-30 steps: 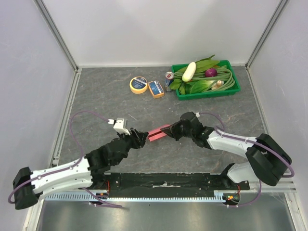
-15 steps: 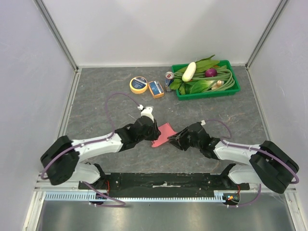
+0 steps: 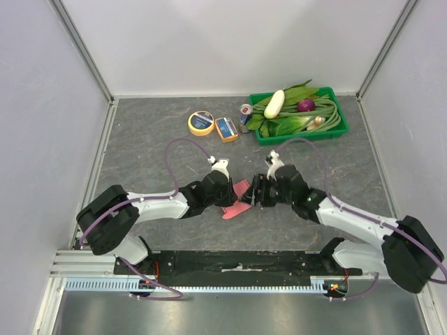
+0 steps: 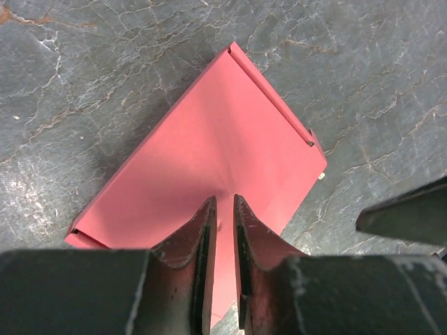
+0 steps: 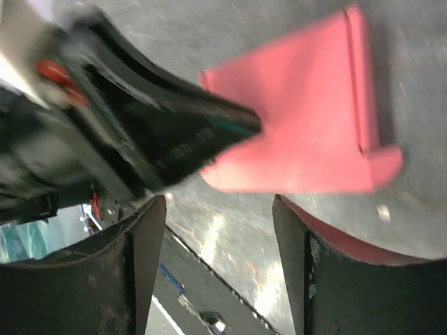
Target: Fold the paper box
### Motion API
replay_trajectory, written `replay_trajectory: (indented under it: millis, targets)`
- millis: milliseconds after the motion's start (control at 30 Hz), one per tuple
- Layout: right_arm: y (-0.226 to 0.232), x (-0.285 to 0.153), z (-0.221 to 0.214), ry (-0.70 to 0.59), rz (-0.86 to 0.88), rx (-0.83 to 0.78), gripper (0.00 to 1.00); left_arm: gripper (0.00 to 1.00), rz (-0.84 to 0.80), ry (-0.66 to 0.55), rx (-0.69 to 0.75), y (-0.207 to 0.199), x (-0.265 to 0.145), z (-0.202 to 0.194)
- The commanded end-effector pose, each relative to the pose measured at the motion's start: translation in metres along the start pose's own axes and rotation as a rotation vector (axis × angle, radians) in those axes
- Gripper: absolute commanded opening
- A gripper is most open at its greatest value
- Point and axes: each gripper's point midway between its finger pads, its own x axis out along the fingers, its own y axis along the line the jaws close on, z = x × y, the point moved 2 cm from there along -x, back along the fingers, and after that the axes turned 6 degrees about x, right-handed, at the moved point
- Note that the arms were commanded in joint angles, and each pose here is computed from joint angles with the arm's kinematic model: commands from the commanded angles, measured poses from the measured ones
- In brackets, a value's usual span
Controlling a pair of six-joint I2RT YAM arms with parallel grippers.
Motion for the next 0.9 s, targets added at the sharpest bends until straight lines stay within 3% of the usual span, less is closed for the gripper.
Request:
replay_trajectory:
  millis: [0,67,133,167,233,367,467,600,733,867]
  targets:
    - [0.035,0.003,0.030,0.129,0.165,-0.323,0.68,0.23,0.000,0.029,0.017,0.006,-0.001,-0.011]
    - [0.034,0.011,0.057,0.097,0.239,-0.268,0.60,0.25,-0.004,0.013,0.019,0.005,-0.005,-0.007]
    - [0.043,0.014,0.064,0.084,0.318,-0.297,0.55,0.35,-0.016,-0.016,0.026,0.002,-0.012,0.002]
    - [0.037,0.025,0.062,0.124,0.311,-0.290,0.45,0.40,-0.010,-0.016,0.031,0.003,-0.015,0.003]
    - [0.035,0.035,0.056,0.182,0.359,-0.315,0.37,0.44,-0.012,-0.045,0.037,0.002,-0.023,0.010]
    - [-0.003,0.058,0.043,0.209,0.284,-0.273,0.24,0.52,-0.046,-0.082,0.039,-0.002,-0.044,0.019]
    - [-0.022,0.060,0.036,0.215,0.215,-0.302,0.23,0.57,-0.099,-0.149,0.030,-0.013,-0.075,0.039]
    - [-0.029,0.049,0.032,0.199,0.184,-0.334,0.25,0.67,-0.093,-0.119,-0.026,-0.006,-0.104,0.038]
    - [-0.037,0.041,0.036,0.179,0.100,-0.372,0.30,0.69,-0.126,0.061,-0.225,0.007,-0.102,0.011]
    - [-0.025,0.037,0.059,0.123,0.076,-0.435,0.38,0.68,-0.143,0.043,-0.365,0.016,-0.091,0.003]
